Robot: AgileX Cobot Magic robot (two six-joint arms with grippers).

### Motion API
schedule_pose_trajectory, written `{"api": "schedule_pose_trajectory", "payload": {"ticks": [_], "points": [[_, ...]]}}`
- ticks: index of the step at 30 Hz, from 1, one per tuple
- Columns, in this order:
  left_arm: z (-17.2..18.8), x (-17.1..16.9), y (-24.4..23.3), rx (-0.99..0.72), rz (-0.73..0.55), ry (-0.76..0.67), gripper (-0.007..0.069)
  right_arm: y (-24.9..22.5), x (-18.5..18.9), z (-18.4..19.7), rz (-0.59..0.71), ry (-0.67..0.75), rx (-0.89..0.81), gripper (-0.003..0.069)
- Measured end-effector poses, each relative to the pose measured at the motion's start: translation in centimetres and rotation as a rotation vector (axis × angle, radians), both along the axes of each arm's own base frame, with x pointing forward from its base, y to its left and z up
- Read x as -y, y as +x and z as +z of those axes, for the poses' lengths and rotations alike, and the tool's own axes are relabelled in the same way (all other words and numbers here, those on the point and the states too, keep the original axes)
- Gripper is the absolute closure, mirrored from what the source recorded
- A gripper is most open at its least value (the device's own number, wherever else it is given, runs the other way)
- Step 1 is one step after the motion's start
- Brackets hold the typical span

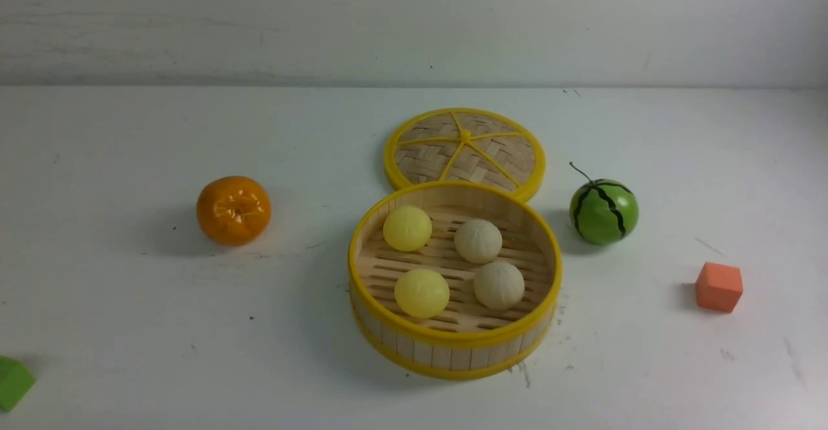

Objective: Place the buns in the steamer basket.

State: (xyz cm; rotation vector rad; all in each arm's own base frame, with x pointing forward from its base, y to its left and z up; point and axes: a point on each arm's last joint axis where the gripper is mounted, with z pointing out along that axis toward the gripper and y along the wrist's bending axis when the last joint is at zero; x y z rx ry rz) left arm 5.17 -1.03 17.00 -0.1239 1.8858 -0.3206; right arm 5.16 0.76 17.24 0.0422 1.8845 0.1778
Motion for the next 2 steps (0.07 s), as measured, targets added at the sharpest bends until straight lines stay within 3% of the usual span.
{"api": "schedule_pose_trajectory", "payload": {"ticks": [2], "points": [[0.0,0.0,0.0,0.0,0.0,0.0,0.0638,0.0,0.0,0.0,0.0,0.0,0.0,0.0578]]}}
